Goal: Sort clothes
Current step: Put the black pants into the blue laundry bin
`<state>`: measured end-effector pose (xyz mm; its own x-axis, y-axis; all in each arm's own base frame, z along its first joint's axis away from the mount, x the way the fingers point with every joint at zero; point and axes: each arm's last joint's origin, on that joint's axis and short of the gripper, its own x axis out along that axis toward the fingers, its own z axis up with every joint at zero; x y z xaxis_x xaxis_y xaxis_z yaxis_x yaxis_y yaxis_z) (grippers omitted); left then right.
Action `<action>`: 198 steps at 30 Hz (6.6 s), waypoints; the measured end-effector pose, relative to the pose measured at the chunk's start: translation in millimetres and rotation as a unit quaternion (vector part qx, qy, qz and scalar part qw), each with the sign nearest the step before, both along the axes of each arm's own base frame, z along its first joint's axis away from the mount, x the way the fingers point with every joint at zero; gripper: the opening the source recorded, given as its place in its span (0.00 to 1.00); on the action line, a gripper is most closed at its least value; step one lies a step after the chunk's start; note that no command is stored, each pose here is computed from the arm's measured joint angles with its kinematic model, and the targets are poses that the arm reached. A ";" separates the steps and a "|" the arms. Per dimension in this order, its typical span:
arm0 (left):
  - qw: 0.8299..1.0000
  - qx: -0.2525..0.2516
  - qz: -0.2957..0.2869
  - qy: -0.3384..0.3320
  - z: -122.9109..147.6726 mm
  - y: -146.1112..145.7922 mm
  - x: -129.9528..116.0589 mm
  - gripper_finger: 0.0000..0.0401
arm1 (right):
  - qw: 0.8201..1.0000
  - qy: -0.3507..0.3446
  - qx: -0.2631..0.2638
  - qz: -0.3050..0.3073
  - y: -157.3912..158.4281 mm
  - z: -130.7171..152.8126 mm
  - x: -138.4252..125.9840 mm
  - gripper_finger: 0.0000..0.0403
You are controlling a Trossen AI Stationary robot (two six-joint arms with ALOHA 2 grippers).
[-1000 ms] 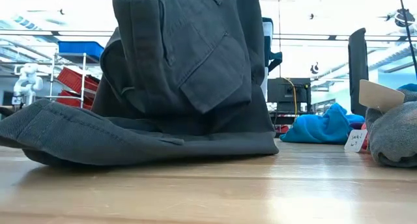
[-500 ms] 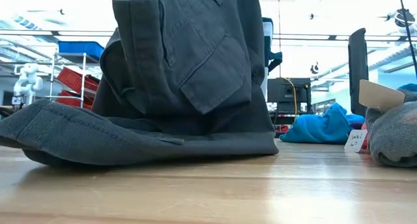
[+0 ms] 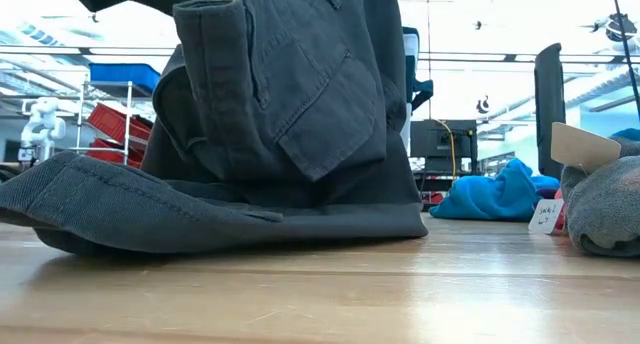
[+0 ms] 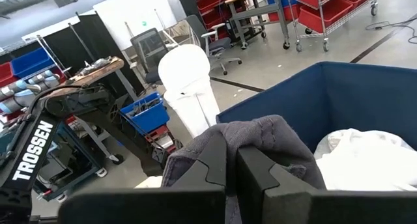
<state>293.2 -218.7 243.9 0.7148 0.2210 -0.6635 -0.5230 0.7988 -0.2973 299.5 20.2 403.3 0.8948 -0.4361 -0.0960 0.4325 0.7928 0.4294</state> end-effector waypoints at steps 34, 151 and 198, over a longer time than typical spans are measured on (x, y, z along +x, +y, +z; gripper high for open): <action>0.982 0.077 0.060 0.163 -22.8 45.7 -0.3 0.07 | 0.999 0.001 0.003 0.044 11.2 -0.2 -0.2 0.00; 0.883 0.176 -0.423 0.108 57.4 -17.9 44.8 0.38 | 0.849 0.215 -0.350 0.332 189.7 -171.7 70.5 0.61; 0.914 0.335 -0.217 0.069 203.9 30.2 -77.4 0.38 | 0.874 -0.027 -0.425 0.234 176.8 -6.2 -18.2 0.03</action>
